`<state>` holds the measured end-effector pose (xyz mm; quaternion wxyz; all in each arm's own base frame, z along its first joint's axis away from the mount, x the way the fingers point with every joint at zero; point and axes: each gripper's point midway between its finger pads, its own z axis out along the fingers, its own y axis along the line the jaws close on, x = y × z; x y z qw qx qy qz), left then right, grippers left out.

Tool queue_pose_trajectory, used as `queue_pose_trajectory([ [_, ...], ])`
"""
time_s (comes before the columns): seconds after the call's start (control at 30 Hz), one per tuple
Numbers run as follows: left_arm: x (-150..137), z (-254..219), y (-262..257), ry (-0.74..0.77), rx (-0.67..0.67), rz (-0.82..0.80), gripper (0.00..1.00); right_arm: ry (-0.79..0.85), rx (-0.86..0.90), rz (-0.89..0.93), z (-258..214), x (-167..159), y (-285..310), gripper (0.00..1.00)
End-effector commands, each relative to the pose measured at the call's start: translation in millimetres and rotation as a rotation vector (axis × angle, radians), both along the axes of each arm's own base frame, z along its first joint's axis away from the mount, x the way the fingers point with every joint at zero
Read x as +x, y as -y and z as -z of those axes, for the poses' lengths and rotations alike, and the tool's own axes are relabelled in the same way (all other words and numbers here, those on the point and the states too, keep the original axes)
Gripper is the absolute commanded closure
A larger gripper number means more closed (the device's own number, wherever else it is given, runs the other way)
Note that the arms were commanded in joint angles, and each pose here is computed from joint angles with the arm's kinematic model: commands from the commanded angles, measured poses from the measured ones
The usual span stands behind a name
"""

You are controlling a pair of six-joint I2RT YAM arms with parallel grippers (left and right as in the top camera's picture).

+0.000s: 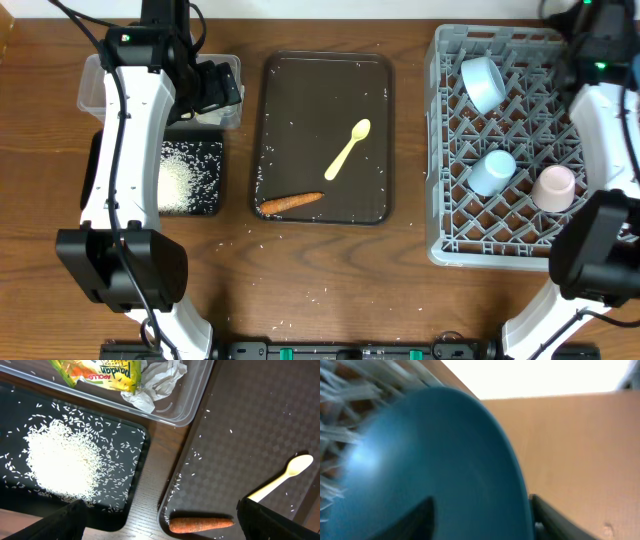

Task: Sort waste into correct bins and load items into the dishwasher rack
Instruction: 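Stand the blue plate upright in the rack's back slots, then grasp the yellow spoon on the dark tray with right gripper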

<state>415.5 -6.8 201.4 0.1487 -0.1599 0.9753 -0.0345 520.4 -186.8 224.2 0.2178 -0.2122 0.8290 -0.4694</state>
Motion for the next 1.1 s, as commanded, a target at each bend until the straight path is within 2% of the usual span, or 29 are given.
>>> queue_pose_trajectory([
  [0.0, 1, -12, 0, 0.033, 0.0, -0.005, 0.02, -0.023, 0.069, -0.042, 32, 10, -28, 0.32],
  [0.07, 1, -12, 0, 0.033, 0.0, -0.005, 0.02, 0.013, 0.085, -0.045, 29, 15, -37, 0.21],
  [0.17, 1, -12, 0, 0.033, 0.0, -0.005, 0.03, 0.116, 0.134, -0.016, 21, 22, -44, 0.14],
  [0.33, 1, -12, 0, 0.033, 0.0, -0.005, 0.02, 0.274, 0.204, 0.018, -3, 28, -51, 0.09],
  [0.5, 1, -12, 0, 0.033, 0.0, -0.005, 0.02, 0.383, 0.276, -0.078, -46, 30, -77, 0.05],
  [0.6, 1, -12, 0, 0.033, 0.0, -0.005, 0.02, 0.459, 0.416, -0.172, -72, 29, -110, 0.05],
  [0.67, 1, -12, 0, 0.033, 0.0, -0.005, 0.02, 0.477, 0.611, -0.278, -82, 25, -152, 0.07],
  [0.7, 1, -12, 0, 0.033, 0.0, -0.005, 0.02, 0.439, 0.753, -0.358, -82, 18, -184, 0.05],
  [0.8, 1, -12, 0, 0.033, 0.0, -0.005, 0.02, 0.267, 1.03, -0.559, -79, -15, -258, 0.02],
  [0.87, 1, -12, 0, 0.033, 0.0, -0.005, 0.02, 0.173, 1.202, -0.664, -83, -37, -298, 0.09],
  [0.9, 1, -12, 0, 0.033, 0.0, -0.005, 0.02, 0.119, 1.353, -0.692, -87, -50, -322, 0.07],
  [0.97, 1, -12, 0, 0.033, 0.0, -0.005, 0.02, 0.038, 1.542, -0.654, -86, -62, -349, 0.03],
  [1.07, 1, -12, 0, 0.033, 0.0, -0.005, 0.02, -0.1, 1.661, -0.508, -53, -71, -385, 0.09],
])
